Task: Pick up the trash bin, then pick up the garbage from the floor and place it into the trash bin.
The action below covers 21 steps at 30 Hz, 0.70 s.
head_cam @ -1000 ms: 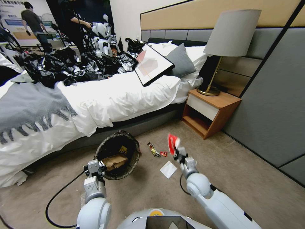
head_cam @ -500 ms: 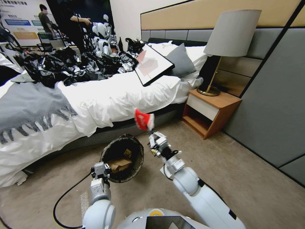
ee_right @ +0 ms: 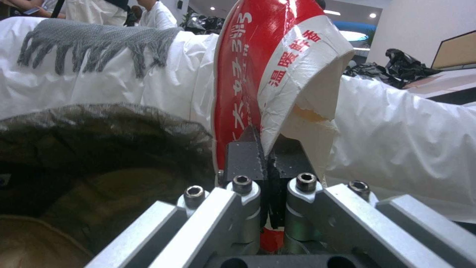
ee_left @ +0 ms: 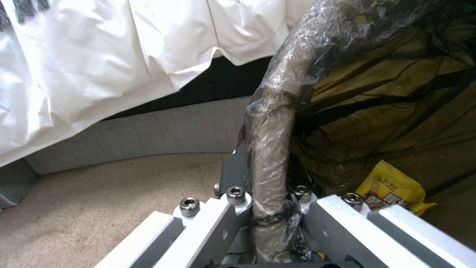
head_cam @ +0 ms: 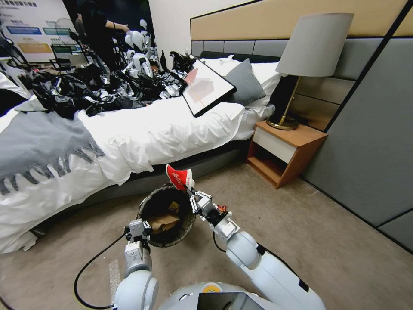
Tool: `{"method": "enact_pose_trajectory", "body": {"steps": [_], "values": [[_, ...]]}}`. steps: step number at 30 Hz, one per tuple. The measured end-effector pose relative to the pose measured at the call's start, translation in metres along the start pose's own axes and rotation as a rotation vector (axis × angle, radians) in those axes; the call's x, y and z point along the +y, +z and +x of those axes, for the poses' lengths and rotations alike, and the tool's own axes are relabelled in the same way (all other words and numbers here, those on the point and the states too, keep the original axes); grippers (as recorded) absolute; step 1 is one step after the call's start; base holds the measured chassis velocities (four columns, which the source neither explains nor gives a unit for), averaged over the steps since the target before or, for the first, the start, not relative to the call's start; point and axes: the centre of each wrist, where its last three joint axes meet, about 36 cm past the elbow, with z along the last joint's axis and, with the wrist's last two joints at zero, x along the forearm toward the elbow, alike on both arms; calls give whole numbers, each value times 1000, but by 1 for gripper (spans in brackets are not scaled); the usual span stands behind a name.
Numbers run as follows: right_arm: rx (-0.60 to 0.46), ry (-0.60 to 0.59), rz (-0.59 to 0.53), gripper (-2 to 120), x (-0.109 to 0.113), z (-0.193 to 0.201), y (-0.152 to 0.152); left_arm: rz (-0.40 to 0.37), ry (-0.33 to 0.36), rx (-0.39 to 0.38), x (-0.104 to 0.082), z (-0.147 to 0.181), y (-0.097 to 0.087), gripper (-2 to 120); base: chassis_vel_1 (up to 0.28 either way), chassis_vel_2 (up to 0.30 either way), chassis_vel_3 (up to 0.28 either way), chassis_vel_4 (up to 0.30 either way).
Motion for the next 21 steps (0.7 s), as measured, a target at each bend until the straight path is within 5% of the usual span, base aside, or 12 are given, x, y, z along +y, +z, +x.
{"method": "enact_pose_trajectory", "body": {"steps": [21], "values": [[42,-17,-16,0,18,9,17,10,2,-7,-1,1,-5,0,0,0,0,0]]}}
